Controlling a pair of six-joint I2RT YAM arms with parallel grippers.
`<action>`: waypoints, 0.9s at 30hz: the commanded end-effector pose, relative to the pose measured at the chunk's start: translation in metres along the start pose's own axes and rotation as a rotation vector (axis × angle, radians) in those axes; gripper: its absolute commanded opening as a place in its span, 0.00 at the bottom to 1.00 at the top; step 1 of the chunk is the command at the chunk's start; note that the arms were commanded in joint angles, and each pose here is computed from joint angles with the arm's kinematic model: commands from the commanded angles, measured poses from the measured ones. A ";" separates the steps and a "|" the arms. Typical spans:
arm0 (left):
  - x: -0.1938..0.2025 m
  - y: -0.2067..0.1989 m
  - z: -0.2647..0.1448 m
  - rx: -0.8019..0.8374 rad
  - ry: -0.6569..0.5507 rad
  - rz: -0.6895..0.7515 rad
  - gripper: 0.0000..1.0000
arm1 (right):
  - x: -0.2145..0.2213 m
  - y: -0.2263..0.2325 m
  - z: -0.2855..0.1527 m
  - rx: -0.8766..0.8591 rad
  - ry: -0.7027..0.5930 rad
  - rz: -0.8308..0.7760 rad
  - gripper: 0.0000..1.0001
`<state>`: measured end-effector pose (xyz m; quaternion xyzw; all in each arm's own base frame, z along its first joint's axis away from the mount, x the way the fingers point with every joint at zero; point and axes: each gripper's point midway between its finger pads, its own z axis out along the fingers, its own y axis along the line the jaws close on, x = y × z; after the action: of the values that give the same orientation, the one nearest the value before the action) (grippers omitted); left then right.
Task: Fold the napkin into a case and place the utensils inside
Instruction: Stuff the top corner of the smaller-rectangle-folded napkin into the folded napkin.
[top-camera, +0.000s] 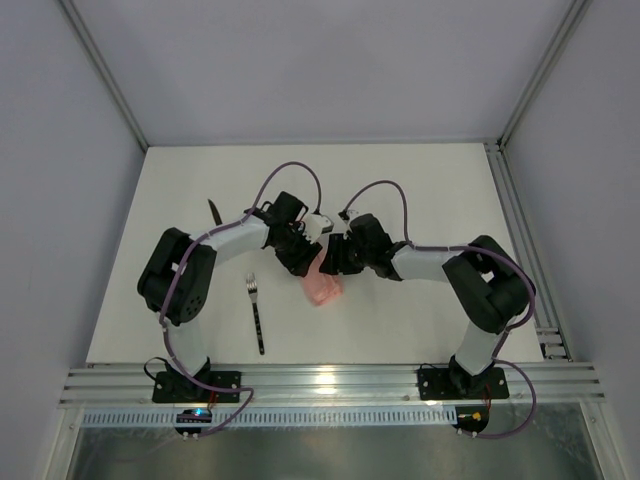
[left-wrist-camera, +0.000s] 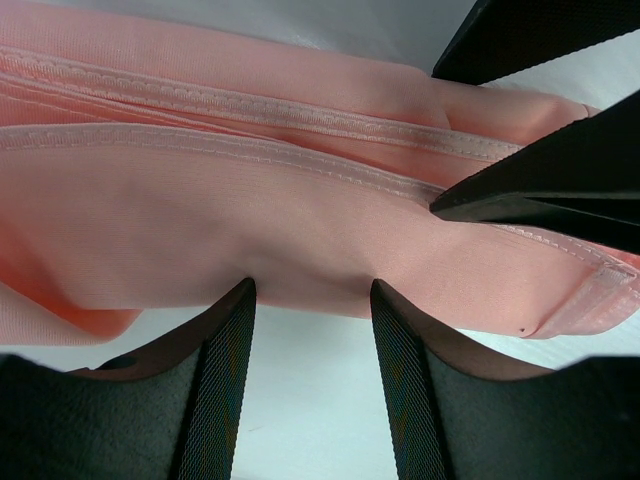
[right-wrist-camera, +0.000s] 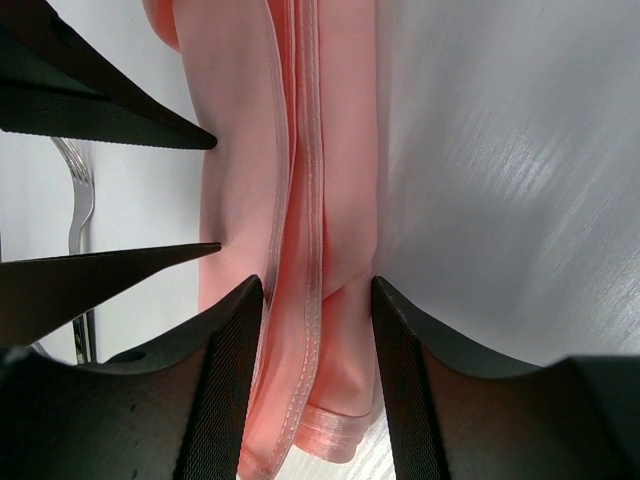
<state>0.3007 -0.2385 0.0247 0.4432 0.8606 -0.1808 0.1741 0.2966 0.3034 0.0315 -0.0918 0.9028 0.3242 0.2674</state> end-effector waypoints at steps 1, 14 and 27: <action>-0.011 0.000 -0.006 -0.010 -0.019 0.008 0.52 | -0.018 0.015 -0.002 -0.043 -0.063 -0.016 0.51; -0.014 0.000 -0.009 -0.013 -0.033 0.012 0.52 | -0.028 0.027 -0.018 -0.022 -0.093 -0.073 0.51; -0.013 0.000 -0.008 -0.015 -0.028 0.009 0.52 | -0.016 0.028 0.005 -0.075 -0.052 -0.047 0.48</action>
<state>0.3010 -0.2383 0.0247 0.4431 0.8608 -0.1799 0.1743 0.2904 0.3140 0.0347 -0.1096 0.8971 0.3340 0.2678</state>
